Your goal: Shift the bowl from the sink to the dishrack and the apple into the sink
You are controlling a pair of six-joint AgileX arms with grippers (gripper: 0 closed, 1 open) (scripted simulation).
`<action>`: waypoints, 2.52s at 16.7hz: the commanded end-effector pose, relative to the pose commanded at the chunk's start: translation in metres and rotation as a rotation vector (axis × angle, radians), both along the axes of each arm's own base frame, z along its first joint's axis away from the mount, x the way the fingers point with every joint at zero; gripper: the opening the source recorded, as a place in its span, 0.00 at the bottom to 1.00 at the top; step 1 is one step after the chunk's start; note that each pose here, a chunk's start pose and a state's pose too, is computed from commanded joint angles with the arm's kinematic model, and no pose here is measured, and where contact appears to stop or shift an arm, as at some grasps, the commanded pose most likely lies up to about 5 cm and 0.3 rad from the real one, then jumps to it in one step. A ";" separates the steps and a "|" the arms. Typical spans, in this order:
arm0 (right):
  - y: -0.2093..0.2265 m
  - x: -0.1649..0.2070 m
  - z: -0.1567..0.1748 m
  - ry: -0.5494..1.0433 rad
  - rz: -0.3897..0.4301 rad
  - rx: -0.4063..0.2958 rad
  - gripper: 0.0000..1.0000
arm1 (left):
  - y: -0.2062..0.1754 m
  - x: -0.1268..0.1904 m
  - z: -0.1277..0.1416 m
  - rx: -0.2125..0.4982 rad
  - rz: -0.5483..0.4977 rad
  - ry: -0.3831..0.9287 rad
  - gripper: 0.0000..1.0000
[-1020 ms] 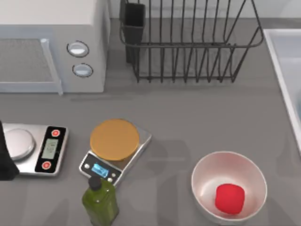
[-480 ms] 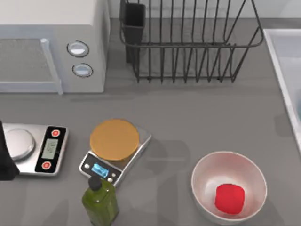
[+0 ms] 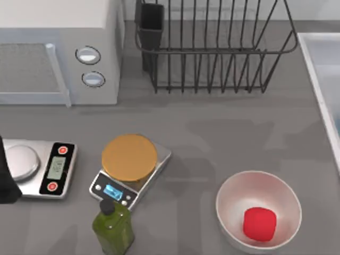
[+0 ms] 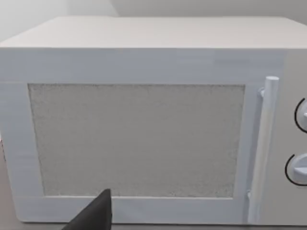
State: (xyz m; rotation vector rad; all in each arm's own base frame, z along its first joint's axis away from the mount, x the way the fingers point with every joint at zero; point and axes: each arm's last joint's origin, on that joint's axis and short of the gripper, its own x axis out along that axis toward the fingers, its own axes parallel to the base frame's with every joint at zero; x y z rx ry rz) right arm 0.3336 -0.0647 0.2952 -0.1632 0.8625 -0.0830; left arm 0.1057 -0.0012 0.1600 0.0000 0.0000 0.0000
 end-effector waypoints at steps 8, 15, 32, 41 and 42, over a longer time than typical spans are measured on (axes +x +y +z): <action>-0.069 0.110 -0.077 0.376 -0.026 0.068 1.00 | 0.000 0.000 0.000 0.000 0.000 0.000 1.00; -0.107 0.139 -0.135 0.556 -0.042 0.140 1.00 | 0.000 0.000 0.000 0.000 0.000 0.000 1.00; -0.120 0.148 -0.186 0.604 -0.058 0.177 1.00 | 0.000 0.000 0.000 0.000 0.000 0.000 1.00; -0.120 0.151 -0.247 0.604 -0.057 0.177 1.00 | 0.000 0.000 0.000 0.000 0.000 0.000 1.00; -0.120 0.151 -0.247 0.604 -0.057 0.177 0.92 | 0.000 0.000 0.000 0.000 0.000 0.000 1.00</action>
